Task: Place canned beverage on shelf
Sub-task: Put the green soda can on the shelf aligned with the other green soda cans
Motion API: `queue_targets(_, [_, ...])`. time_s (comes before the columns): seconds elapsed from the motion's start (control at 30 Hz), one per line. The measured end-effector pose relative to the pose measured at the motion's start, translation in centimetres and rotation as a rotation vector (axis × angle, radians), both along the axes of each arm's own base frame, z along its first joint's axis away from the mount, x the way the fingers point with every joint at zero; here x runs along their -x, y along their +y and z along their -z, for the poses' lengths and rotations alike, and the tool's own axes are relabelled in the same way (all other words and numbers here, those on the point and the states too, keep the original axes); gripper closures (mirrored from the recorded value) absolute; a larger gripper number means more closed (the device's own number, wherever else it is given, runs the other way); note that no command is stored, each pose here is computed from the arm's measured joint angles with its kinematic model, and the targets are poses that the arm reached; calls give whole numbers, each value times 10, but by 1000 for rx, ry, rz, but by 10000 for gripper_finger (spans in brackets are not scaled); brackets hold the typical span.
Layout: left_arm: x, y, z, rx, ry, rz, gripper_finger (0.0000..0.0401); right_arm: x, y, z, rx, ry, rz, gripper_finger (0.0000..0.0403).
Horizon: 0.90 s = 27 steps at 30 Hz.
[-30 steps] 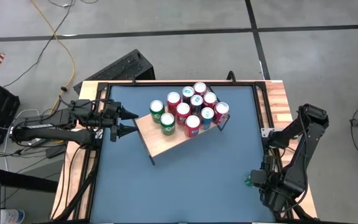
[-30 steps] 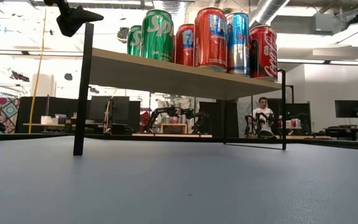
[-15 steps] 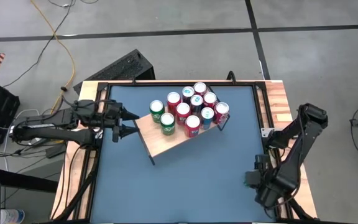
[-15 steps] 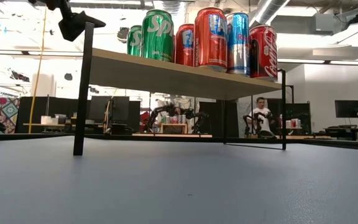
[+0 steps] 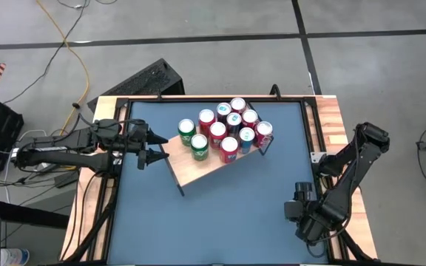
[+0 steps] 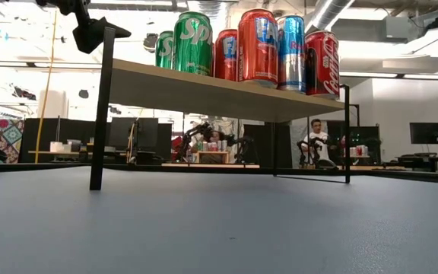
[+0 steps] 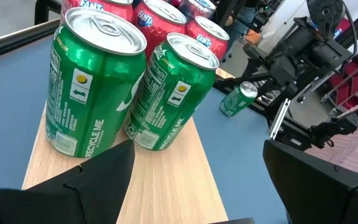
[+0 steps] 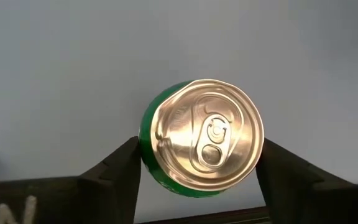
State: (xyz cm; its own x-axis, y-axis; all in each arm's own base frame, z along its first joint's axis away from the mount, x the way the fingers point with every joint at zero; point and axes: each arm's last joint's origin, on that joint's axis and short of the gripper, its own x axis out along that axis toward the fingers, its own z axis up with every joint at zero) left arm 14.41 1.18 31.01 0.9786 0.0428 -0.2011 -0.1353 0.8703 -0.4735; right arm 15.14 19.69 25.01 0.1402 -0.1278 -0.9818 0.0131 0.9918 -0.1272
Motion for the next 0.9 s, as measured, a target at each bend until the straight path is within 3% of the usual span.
queue_targets(0.23, [0,0,0,0,0,0,60,-1,0,0,4,-32,38,151])
queue_targets(0.67, [0,0,0,24,-1,-5,60,-21,-4,-1,36,-232,101,153])
queue_targets(0.9, [0,0,0,24,-2,-5,60,-47,-15,-26,81,-342,56,153])
